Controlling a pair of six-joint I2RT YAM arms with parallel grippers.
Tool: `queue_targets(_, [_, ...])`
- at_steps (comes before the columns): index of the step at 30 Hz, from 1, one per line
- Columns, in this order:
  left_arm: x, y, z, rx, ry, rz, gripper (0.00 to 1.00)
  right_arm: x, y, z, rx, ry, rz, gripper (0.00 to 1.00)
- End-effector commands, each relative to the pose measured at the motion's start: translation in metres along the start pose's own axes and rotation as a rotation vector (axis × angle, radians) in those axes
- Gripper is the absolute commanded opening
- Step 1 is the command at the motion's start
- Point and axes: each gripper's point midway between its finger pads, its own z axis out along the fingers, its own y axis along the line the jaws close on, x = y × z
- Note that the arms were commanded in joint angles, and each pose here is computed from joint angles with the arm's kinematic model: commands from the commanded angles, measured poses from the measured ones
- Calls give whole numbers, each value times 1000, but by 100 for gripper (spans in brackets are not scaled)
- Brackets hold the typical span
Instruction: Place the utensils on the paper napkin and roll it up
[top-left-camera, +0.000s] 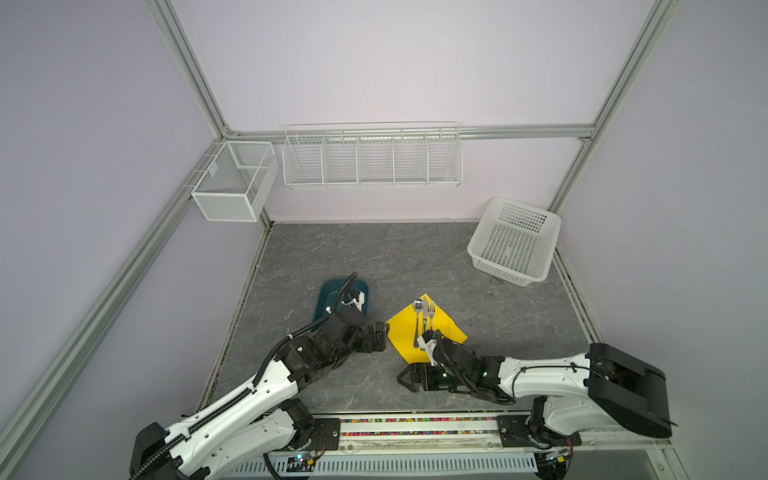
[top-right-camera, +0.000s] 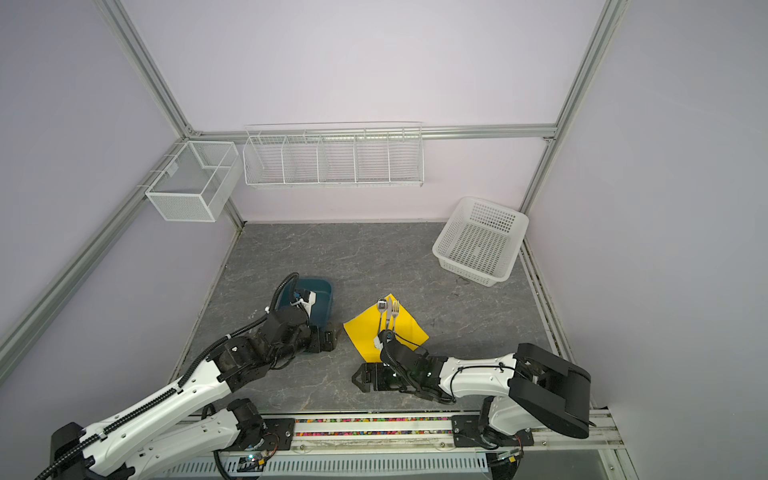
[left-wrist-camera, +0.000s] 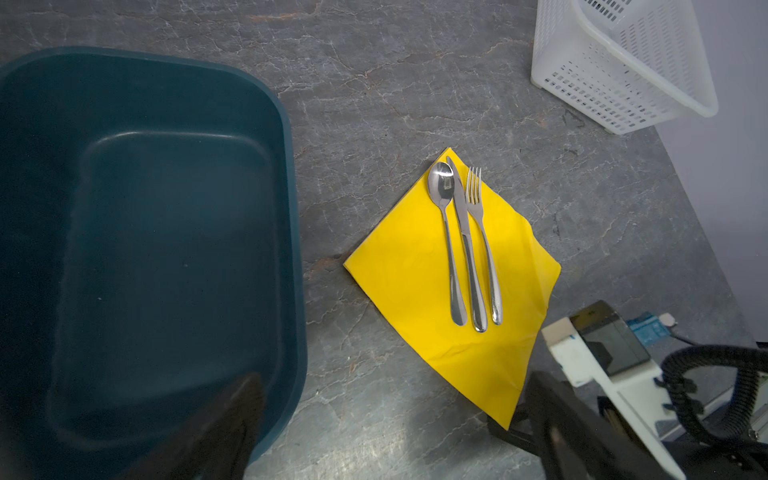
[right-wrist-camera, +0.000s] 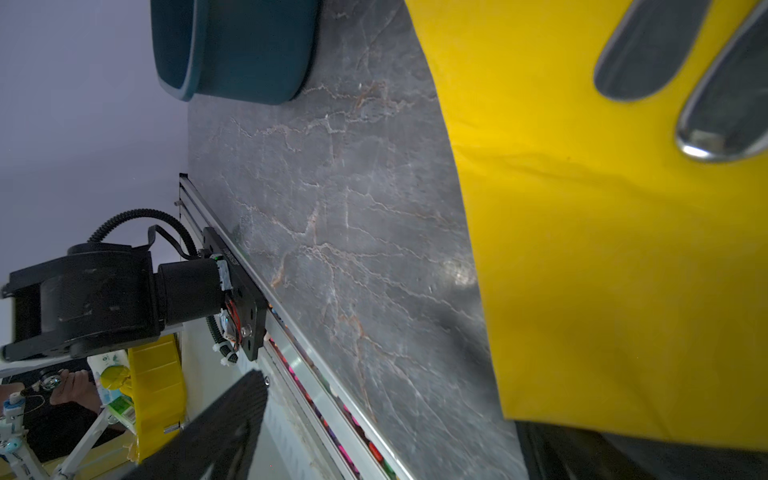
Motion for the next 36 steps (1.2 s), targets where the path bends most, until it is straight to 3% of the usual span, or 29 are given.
queue_targets(1, [7,6,0,-8,14,-9,99,-11,9,-2,-11,-51,16,95])
queue_targets(10, [9,-6,6,10,86,0,92,-43,7,-19,20,-136,3,95])
queue_targets(19, [20,-41,28,153,194,-53,67,-80,-11,-29,98,-231,74,95])
queue_targets(25, [38,-56,38,236,277,-119,43,-86,-23,-27,145,-224,123,95])
queue_targets(28, [43,-62,41,281,292,-143,29,-89,-30,-27,164,-233,149,89])
queue_targets(31, [46,-65,42,292,310,-150,17,-91,-35,-26,172,-244,178,75])
queue_targets(36, [49,-65,44,284,339,-138,11,-96,-39,-29,166,-273,193,60])
